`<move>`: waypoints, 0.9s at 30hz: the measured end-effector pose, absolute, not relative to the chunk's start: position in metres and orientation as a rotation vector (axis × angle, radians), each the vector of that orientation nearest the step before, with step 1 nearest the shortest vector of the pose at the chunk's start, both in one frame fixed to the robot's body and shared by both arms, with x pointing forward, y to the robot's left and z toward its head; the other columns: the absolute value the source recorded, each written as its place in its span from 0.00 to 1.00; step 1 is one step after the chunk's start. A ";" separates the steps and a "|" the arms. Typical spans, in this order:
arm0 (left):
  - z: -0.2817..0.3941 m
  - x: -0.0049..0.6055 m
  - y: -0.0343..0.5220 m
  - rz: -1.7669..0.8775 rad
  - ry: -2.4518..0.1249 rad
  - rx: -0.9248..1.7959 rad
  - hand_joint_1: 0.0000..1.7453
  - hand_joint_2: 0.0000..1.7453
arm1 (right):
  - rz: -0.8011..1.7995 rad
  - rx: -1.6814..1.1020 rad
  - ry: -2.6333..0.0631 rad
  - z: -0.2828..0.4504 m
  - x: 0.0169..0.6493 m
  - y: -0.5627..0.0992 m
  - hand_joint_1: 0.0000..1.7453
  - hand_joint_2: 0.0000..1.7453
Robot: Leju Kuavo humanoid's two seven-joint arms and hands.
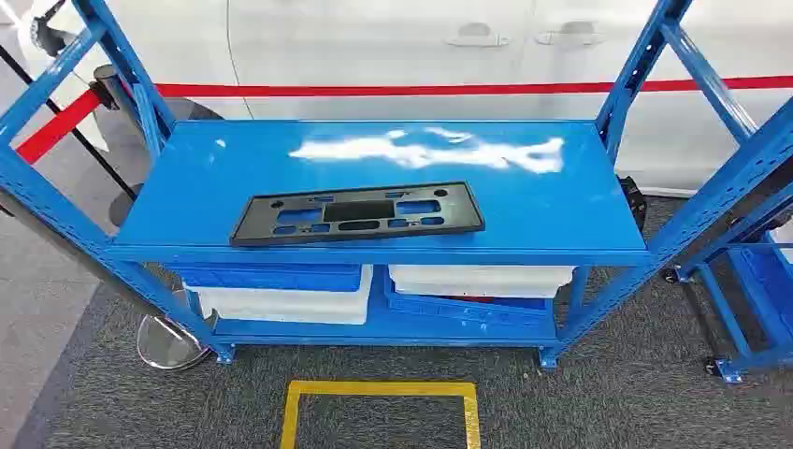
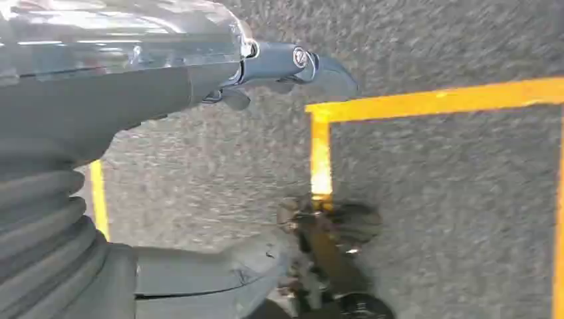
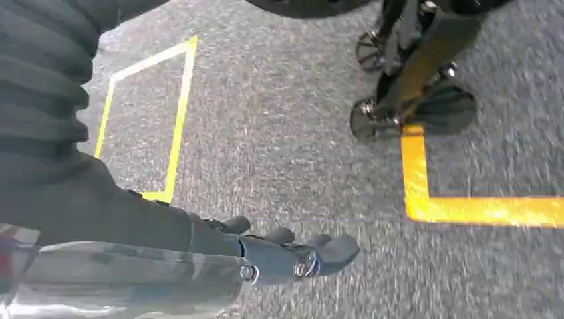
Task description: Take the parts from the cabinet and place them on the table.
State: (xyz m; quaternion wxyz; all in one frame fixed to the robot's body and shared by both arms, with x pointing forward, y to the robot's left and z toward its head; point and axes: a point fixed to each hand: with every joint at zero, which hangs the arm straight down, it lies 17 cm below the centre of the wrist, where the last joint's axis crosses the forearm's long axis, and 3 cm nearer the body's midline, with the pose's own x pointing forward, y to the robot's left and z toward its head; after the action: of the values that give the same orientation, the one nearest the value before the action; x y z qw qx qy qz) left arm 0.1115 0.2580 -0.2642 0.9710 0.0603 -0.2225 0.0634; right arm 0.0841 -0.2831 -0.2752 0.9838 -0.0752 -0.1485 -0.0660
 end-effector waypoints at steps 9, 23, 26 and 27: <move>-0.255 0.137 0.270 0.177 -0.550 0.212 0.00 0.00 | -0.220 -0.222 -0.447 -0.264 0.124 -0.306 0.00 1.00; -0.247 0.150 0.276 0.178 -0.621 0.257 0.00 0.00 | -0.224 -0.270 -1.024 -0.166 0.282 -0.332 0.00 1.00; -0.247 0.150 0.275 0.172 -0.627 0.255 0.00 0.00 | -0.202 -0.261 -1.150 -0.133 0.312 -0.329 0.00 1.00; -0.246 0.150 0.275 0.172 -0.630 0.255 0.00 0.00 | -0.194 -0.259 -1.193 -0.121 0.322 -0.327 0.00 1.00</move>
State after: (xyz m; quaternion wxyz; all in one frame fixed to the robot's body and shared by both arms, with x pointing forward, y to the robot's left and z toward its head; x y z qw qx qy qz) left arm 0.1497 0.2751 -0.2465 0.9392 0.1250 -0.3084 0.0841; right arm 0.3216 -0.3275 -0.1210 0.8150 -0.1213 -0.5592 -0.0912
